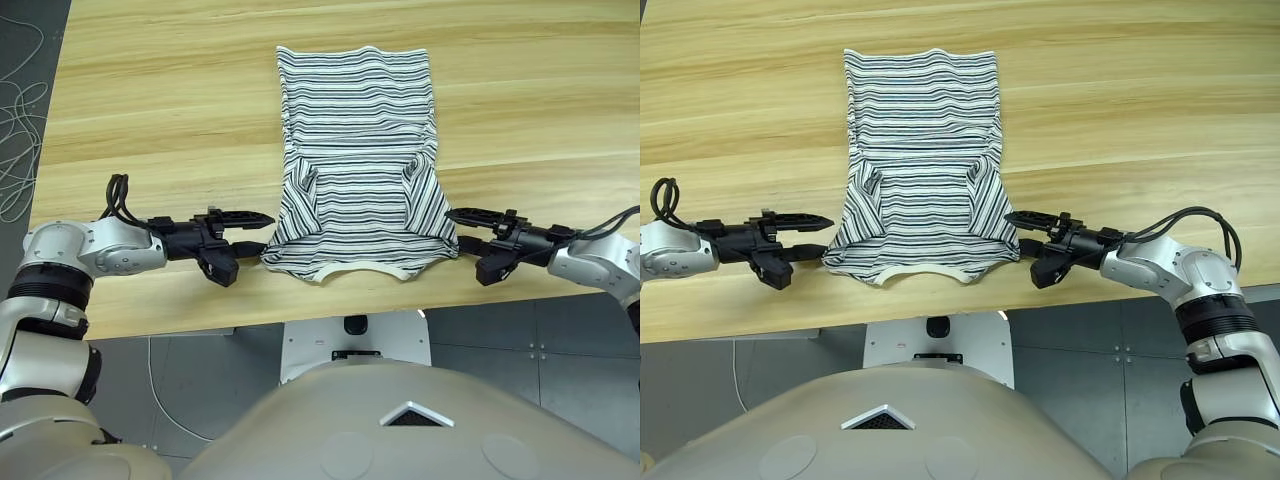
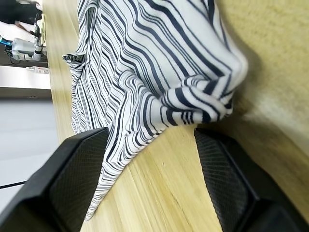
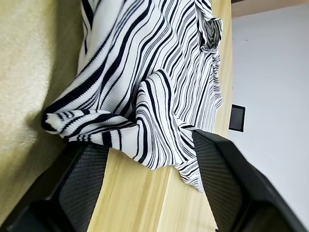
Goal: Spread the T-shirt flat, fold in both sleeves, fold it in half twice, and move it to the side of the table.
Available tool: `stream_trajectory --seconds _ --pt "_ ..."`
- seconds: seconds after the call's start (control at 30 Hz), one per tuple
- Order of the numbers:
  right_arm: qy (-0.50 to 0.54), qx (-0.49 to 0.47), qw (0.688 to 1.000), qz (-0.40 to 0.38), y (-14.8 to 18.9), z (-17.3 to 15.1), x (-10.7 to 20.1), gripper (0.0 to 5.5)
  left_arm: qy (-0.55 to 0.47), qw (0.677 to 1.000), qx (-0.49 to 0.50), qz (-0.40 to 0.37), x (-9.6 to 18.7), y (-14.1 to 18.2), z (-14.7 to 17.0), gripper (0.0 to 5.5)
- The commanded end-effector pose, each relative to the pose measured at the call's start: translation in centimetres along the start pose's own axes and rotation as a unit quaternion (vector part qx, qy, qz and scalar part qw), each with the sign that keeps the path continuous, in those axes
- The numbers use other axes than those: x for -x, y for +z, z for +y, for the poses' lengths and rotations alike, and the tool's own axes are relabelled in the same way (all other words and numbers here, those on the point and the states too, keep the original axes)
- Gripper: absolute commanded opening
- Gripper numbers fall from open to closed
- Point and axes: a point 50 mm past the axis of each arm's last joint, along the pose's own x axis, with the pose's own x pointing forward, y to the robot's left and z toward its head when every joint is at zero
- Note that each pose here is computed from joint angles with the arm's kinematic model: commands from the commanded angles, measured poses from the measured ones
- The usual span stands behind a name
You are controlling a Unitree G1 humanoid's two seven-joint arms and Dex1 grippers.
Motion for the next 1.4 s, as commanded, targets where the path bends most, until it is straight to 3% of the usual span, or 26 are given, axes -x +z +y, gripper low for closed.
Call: stream_trajectory --seconds 0.03,0.27,0.4,0.6,0.9,1.4 --pt "-0.015 -0.033 0.999 0.032 -1.1 -0.2 1.4 3.1 -0.026 1.0 0.011 -0.008 -0.4 0.4 -1.1 3.33" --pt "-0.095 -0.155 0.979 0.088 -2.6 -1.0 2.3 3.1 -0.021 1.0 0.022 -0.003 -0.2 0.4 -1.3 3.33" --pt "0.003 -0.233 0.966 0.111 -2.4 1.3 2.8 3.1 -0.02 1.0 0.023 -0.004 -0.3 0.4 -1.4 3.33" --pt "0.076 -0.151 0.982 0.087 -1.5 1.5 2.4 3.1 -0.016 1.0 0.024 -0.004 -0.3 0.4 -1.3 3.33" --pt "0.039 -0.052 0.998 0.001 -0.1 -0.1 2.4 3.1 -0.045 0.999 0.017 -0.002 0.7 0.3 -1.4 3.33" --pt "0.069 -0.007 0.997 -0.025 0.4 1.2 0.2 3.1 -0.048 0.999 0.017 -0.016 -0.7 0.6 -1.9 3.33"
